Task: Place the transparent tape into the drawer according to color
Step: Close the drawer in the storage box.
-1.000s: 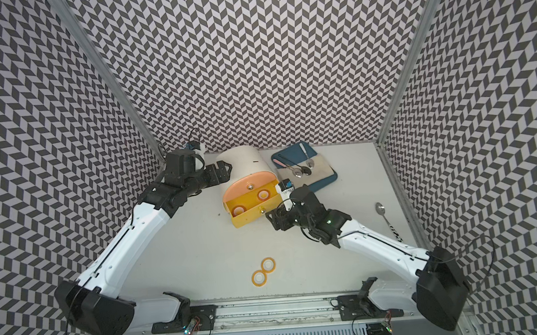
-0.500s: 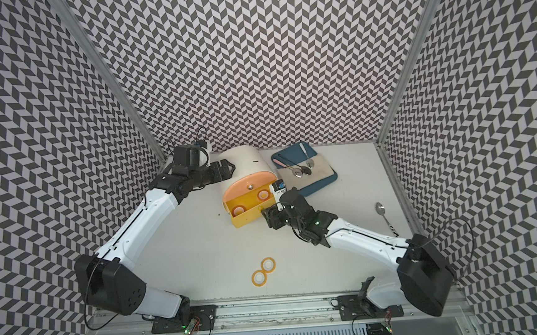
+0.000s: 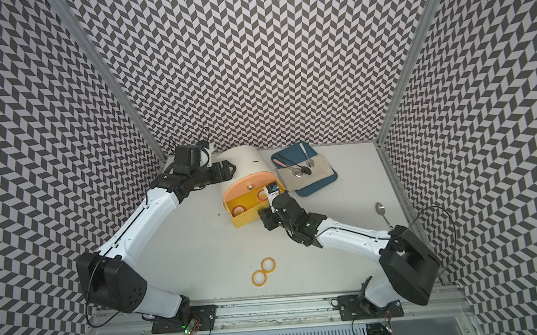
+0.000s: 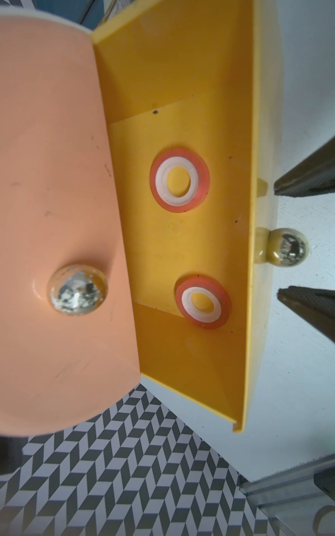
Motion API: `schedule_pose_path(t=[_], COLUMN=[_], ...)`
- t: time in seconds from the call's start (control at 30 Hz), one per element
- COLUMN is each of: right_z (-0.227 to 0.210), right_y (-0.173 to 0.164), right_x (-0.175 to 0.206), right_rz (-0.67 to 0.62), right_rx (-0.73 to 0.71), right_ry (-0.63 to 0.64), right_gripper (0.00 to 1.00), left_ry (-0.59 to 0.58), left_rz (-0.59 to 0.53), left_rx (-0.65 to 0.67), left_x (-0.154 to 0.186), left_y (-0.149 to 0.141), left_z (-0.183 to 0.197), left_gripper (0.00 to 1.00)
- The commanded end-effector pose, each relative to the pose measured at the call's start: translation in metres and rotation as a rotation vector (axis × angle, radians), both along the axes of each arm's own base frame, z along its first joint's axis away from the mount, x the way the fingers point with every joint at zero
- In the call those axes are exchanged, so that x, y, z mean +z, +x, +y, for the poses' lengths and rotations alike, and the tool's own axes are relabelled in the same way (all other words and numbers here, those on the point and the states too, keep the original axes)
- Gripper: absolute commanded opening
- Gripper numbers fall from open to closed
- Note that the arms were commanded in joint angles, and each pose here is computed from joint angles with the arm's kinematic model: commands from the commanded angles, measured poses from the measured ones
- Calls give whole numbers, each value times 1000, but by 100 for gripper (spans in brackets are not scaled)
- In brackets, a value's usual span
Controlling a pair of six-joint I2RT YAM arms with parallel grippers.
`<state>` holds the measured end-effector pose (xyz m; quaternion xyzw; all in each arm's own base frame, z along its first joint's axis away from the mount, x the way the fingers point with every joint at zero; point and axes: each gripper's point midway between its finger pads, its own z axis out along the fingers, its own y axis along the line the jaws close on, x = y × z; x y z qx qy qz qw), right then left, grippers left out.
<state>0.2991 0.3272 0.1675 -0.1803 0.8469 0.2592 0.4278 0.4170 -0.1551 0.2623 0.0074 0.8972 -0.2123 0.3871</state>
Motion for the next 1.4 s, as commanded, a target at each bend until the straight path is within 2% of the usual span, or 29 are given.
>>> schedule_pose_path(t=[0.0,0.37,0.4,0.5,1.37], right_z=[16,31,29,33,59], right_y=[11,27,32,36,61], right_x=[29,36,37,37,29], right_rz=[-79,-131,-156,-174,-204], right_rx=[-6,-29,-47,-54,-70], right_ry=[84,124,108,119,125], right_gripper=[53,53,42,39,37], left_ry=[21,30,32,33,27], left_rz=[19,27,28,32,42], left_rx=[-17,-32,-33,-37,-64], left_x=[-4,-7,-7,-9,-12], left_y=[1,-1,-1,-2,-5], left_z=[1,0,1,0,-3], left_gripper=[91,91,91,91,91])
